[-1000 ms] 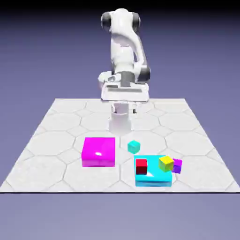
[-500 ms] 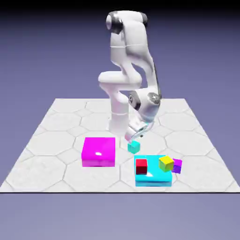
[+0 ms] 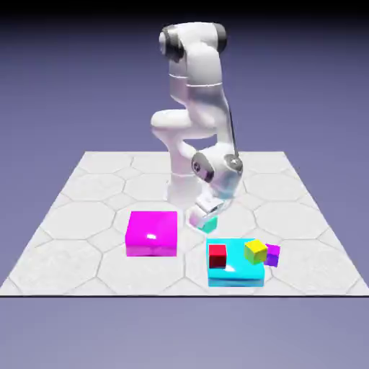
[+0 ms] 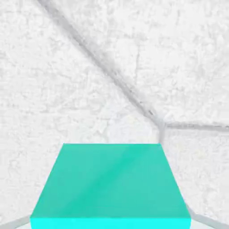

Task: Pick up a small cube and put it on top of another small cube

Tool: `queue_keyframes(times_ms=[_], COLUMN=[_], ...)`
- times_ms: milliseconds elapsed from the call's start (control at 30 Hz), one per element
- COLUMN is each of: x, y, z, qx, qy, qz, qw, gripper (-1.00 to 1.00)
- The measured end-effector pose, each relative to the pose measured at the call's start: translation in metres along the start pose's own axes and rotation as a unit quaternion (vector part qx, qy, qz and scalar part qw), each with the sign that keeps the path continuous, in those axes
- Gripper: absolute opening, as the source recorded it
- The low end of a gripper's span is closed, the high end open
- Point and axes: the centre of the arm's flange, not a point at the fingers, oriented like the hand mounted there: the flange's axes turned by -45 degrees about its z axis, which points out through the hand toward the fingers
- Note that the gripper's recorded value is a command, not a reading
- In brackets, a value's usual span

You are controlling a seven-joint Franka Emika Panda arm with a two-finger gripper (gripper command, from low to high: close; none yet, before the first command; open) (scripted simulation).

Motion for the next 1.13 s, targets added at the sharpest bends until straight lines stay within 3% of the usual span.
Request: queue_keyframes(times_ms=[200, 400, 833, 900, 1000, 1033, 1133], x=[-0.007, 0.057, 0.17, 0.174, 0.187, 0.189, 0.186], y=[-0.001, 0.01, 0.035, 0.036, 0.048, 0.051, 0.047], z=[-0.027, -0.086, -0.212, -0.217, -0.162, -0.151, -0.169], qx=[0.006, -0.03, -0.16, -0.166, -0.166, -0.166, -0.167], qy=[0.0, 0.026, 0.006, 0.003, 0.002, 0.002, 0.002], qz=[0.002, -0.165, -0.457, -0.466, -0.465, -0.466, -0.465], qw=[1.0, 0.985, 0.875, 0.869, 0.869, 0.869, 0.869], gripper=[-1.0, -1.0, -1.0, -1.0, -1.0, 1.0, 1.0])
